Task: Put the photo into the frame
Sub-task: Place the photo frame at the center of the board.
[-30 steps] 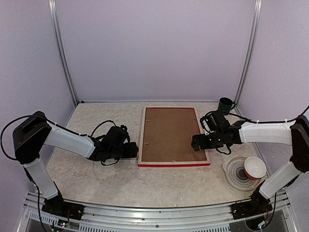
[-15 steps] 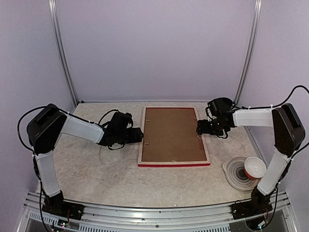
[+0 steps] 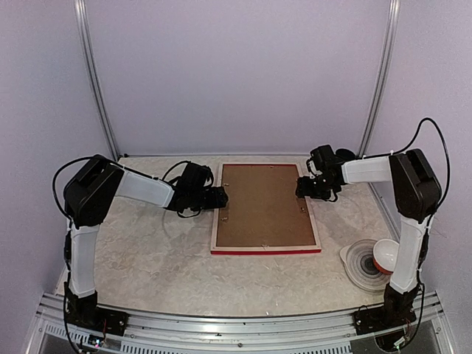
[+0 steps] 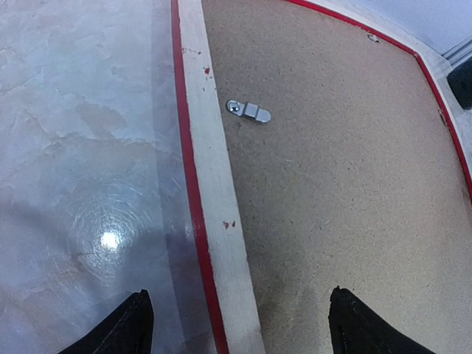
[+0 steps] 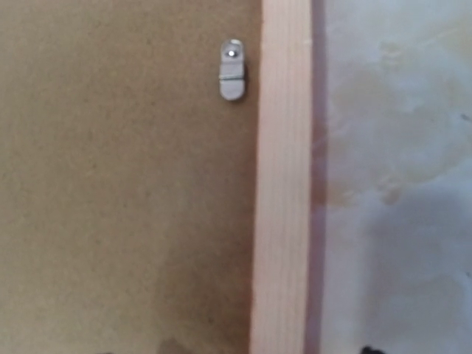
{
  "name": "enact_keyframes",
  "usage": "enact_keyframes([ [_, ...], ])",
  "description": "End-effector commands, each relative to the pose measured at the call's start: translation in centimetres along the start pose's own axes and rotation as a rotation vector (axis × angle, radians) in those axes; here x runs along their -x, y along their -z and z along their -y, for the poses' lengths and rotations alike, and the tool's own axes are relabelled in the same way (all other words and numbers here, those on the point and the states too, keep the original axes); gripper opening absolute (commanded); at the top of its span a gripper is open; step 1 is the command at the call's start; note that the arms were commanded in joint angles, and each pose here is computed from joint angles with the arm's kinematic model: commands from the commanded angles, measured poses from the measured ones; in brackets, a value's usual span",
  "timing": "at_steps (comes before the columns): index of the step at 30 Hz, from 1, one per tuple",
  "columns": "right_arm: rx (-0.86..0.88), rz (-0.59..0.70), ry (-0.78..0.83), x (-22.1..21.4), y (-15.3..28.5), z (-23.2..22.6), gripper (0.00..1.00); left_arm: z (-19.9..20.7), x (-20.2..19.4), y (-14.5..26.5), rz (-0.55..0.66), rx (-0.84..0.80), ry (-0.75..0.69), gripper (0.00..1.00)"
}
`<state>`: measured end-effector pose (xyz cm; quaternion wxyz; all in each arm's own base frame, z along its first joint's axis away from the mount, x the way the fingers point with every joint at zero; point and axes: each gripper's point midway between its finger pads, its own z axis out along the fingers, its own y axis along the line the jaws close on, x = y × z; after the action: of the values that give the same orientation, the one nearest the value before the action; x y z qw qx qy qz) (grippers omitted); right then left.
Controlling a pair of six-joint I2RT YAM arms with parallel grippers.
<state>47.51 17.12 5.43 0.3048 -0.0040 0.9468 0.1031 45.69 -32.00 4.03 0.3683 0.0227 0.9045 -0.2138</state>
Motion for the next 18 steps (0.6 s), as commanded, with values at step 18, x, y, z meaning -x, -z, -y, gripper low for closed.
enact_keyframes([
  [18, 0.126, -0.023, 0.011, -2.4, -0.4, -1.2, 0.68, -0.4, -3.7, 0.5, -0.07, -0.08, 0.014, 0.49],
])
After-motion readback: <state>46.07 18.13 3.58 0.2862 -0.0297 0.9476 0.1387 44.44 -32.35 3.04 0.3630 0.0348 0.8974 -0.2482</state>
